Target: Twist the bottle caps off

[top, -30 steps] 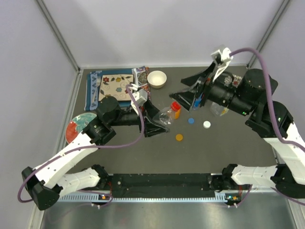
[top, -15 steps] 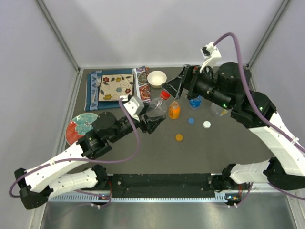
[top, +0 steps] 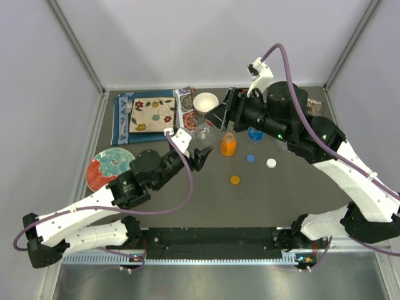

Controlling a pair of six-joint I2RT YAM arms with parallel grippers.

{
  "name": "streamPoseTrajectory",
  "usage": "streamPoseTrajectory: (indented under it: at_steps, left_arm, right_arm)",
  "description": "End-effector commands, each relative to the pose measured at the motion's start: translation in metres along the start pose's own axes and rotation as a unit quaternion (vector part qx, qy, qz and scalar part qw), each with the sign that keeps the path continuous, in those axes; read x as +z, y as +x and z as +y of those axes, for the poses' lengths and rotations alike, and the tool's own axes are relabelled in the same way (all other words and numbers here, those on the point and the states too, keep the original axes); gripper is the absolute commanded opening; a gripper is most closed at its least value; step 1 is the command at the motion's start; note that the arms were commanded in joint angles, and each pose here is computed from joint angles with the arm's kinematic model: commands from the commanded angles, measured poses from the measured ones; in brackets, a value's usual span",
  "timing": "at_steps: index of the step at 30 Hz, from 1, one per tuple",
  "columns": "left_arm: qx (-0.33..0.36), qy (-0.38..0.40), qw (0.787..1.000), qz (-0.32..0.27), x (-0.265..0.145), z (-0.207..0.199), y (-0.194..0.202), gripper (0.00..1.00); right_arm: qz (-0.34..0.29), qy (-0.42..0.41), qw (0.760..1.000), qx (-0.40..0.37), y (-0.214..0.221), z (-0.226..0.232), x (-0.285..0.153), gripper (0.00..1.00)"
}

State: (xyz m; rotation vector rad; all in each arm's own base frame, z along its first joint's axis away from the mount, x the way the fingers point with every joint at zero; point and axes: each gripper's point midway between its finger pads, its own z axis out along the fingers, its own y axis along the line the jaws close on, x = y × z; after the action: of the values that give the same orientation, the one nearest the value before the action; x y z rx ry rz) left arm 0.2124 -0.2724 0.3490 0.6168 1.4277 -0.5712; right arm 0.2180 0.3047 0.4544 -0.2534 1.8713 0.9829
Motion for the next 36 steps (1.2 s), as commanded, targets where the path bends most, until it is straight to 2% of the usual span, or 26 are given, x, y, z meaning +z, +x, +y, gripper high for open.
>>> streamPoseTrajectory:
  at_steps: [1, 14, 20, 32, 35, 36]
  left_arm:
    - [0.001, -0.018, 0.999, -0.026, -0.003, 0.007, -0.012, 0.42]
    - [0.0, -0.017, 0.999, -0.033, -0.008, 0.008, -0.015, 0.42]
    - [0.0, -0.017, 0.999, -0.033, -0.009, 0.008, -0.013, 0.42]
    - [-0.001, -0.017, 0.999, -0.038, -0.011, 0.008, -0.016, 0.42]
    - [-0.003, -0.014, 0.999, -0.042, -0.012, 0.008, -0.018, 0.42]
    - [-0.005, -0.008, 0.999, -0.046, -0.014, 0.006, -0.021, 0.41]
  right_arm:
    - [-0.007, -0.017, 1.0, 0.005, -0.003, 0.01, 0.0, 0.66]
    - [0.016, -0.013, 1.0, 0.002, 0.01, 0.007, 0.016, 0.62]
    - [0.02, -0.014, 1.0, 0.001, 0.012, 0.007, 0.018, 0.57]
    - [0.036, -0.019, 0.999, -0.002, 0.022, 0.006, 0.021, 0.29]
    - [0.037, -0.024, 0.999, -0.008, 0.022, 0.007, 0.019, 0.2]
    - [0.037, -0.027, 0.999, -0.018, 0.022, 0.008, 0.017, 0.11]
